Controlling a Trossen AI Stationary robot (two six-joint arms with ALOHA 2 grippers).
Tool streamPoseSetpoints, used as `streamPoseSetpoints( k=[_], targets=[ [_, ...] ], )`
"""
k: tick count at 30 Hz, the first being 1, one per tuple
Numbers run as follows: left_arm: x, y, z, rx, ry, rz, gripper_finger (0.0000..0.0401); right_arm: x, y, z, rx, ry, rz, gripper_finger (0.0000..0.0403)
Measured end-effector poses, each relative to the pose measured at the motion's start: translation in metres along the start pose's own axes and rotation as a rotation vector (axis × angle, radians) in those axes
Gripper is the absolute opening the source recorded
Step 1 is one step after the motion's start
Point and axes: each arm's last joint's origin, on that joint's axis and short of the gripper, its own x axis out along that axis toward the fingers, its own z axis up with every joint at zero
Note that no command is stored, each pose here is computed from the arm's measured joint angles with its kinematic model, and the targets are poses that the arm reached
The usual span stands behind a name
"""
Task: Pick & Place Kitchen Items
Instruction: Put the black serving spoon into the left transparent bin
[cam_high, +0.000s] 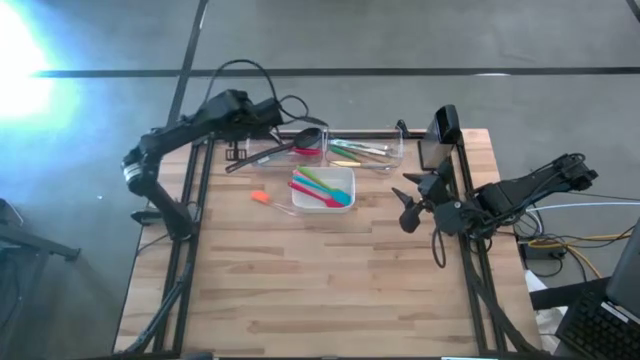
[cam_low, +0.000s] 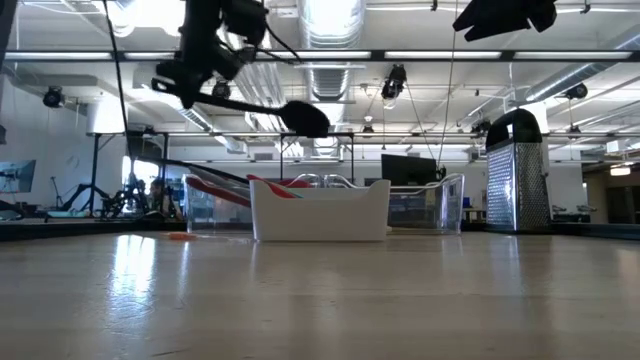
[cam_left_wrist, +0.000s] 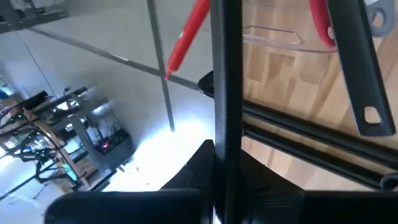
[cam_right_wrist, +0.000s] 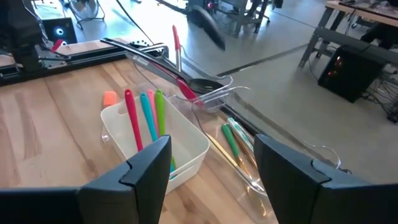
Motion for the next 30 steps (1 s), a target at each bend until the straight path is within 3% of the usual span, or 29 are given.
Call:
streamPoseSetpoints(
  k=[8,20,30],
  targets=[
    [0.02,-0.006,0.023,0.083,0.079,0.001,0.0022,0.0,-0.001,-0.003,-0.018,0.01,-0.006,0.0219],
    [0.064,-0.029,0.016,0.178,0.246,-0.032,0.0022,0.003,-0.001,-0.012,-0.058,0.033,-0.018,0.0219],
    [0.085,-0.026,0.022,0.17,0.201,-0.017,0.0022,0.004,-0.001,-0.015,-0.049,0.035,-0.019,0.0219]
  ],
)
